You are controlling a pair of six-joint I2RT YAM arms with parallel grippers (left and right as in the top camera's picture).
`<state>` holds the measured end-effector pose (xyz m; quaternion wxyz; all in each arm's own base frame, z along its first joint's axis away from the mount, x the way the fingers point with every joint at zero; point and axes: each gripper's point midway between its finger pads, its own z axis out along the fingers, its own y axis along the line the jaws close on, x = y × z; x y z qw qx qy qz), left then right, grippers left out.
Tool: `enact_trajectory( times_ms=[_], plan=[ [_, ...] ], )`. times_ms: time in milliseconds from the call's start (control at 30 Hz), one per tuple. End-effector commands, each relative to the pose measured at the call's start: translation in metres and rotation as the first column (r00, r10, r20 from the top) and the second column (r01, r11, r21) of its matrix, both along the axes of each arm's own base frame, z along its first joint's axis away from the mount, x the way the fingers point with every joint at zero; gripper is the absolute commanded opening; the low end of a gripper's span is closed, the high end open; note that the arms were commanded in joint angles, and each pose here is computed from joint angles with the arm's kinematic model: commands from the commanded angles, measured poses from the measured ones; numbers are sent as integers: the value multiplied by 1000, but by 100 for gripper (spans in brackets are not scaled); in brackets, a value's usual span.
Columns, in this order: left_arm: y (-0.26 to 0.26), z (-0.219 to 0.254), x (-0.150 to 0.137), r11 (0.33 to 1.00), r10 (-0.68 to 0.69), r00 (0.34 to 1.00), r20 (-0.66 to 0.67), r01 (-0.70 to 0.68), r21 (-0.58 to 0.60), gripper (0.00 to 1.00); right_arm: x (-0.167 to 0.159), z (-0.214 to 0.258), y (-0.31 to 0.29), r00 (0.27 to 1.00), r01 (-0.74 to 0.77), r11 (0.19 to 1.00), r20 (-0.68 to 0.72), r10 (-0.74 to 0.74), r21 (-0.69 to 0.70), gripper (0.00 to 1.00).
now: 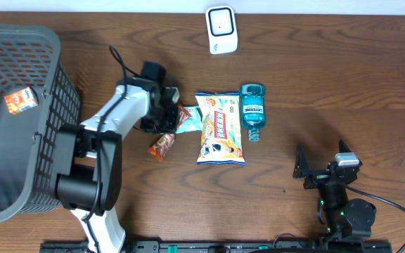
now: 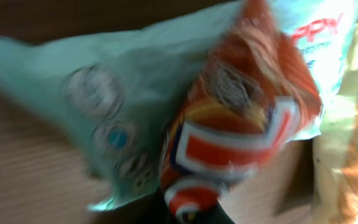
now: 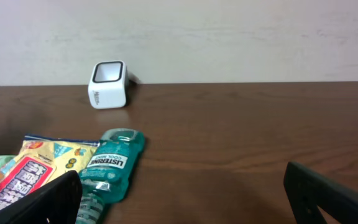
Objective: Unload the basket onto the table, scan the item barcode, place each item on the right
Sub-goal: 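Carry the orange packet to the table and drop it beside the wipes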
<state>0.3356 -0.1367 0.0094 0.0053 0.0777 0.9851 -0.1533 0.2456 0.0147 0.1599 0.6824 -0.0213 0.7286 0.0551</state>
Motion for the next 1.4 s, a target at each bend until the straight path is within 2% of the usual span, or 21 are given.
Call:
enact_trajectory(
  times_ms=[0,100,200,300,367,433,500,1000,1133,1367],
  plan=[
    [-5,-18,-9,1000,3,1000,-26,-3,16,8,0,0,0,1000,0,1000,1,0,6,99],
    [-9,-26,-11,1000,-12,1000,-11,12,12,8,0,0,0,1000,0,1000,1,0,6,99],
    [-11,-29,-14,1000,-20,1000,-9,20,12,17,0,0,0,1000,0,1000,1,0,6,99],
    [-11,-31,-16,1000,-20,1000,-13,21,13,38,0,0,0,1000,0,1000,1,0,6,99],
    [-11,-32,-16,1000,-21,1000,-10,21,12,73,0,0,0,1000,0,1000,1,0,6,99],
    [-11,-34,-17,1000,-21,1000,-7,21,11,86,0,0,0,1000,0,1000,1,0,6,99],
    [-11,-35,-18,1000,-21,1000,-7,21,11,93,0,0,0,1000,0,1000,1,0,6,99],
    [-11,-26,-15,1000,-2,1000,7,2,6,96,0,0,0,1000,0,1000,1,0,6,99],
    [-15,3,-3,1000,-1,996,87,3,-18,96,0,0,0,1000,0,1000,1,0,6,99],
    [-19,86,13,996,12,951,308,15,-84,96,0,0,0,1000,0,1000,1,0,6,99]
  ],
)
